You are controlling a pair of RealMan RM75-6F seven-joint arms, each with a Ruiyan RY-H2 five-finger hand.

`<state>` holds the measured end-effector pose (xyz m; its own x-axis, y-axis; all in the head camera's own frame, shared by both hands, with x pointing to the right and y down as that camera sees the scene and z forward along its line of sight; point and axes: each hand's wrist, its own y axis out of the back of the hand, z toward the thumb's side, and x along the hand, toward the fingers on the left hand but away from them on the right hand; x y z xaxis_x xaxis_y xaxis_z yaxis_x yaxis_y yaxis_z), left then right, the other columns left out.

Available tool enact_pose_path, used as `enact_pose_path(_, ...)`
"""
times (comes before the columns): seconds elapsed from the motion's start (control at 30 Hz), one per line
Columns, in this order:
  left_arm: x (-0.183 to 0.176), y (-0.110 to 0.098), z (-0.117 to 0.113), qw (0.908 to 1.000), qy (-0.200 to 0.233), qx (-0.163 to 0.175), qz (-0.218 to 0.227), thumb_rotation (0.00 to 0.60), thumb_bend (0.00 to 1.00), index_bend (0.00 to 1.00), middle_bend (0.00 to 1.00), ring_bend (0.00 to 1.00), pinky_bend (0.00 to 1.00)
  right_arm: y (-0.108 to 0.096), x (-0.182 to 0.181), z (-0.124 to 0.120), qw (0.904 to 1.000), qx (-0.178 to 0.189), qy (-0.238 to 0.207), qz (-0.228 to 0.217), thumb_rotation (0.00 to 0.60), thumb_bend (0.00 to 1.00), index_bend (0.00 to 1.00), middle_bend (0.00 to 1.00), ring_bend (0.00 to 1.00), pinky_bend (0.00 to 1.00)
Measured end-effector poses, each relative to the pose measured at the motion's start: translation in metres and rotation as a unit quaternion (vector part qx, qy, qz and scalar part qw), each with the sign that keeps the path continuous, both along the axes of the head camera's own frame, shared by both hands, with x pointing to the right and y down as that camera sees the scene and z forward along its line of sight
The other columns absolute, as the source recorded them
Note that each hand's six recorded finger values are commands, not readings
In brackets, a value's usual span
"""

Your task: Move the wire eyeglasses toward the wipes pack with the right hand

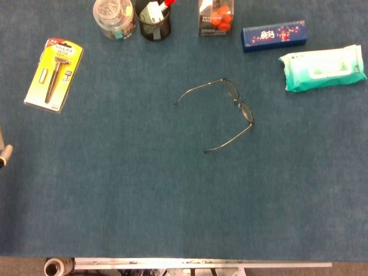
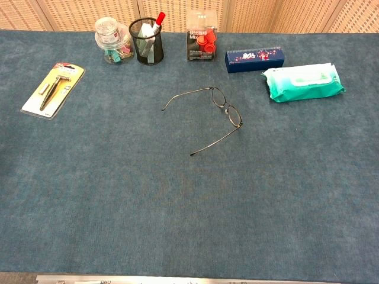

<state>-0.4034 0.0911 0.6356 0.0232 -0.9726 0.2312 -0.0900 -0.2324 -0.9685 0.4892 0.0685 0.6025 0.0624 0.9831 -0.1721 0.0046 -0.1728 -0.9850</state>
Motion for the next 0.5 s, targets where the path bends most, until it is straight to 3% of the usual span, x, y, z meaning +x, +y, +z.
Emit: enact_pose_path(0.5,0.0003,0.0026,0.0029,1.0,-0.003,-0.006,0.0,0.6,0.23,0.68,0.55,0.44,0.56,-0.0017,0.0023,0.0003,1.0,-0.006,-0.002,0.006,0.6,0.19,0.49,0.39,0.26,0.52)
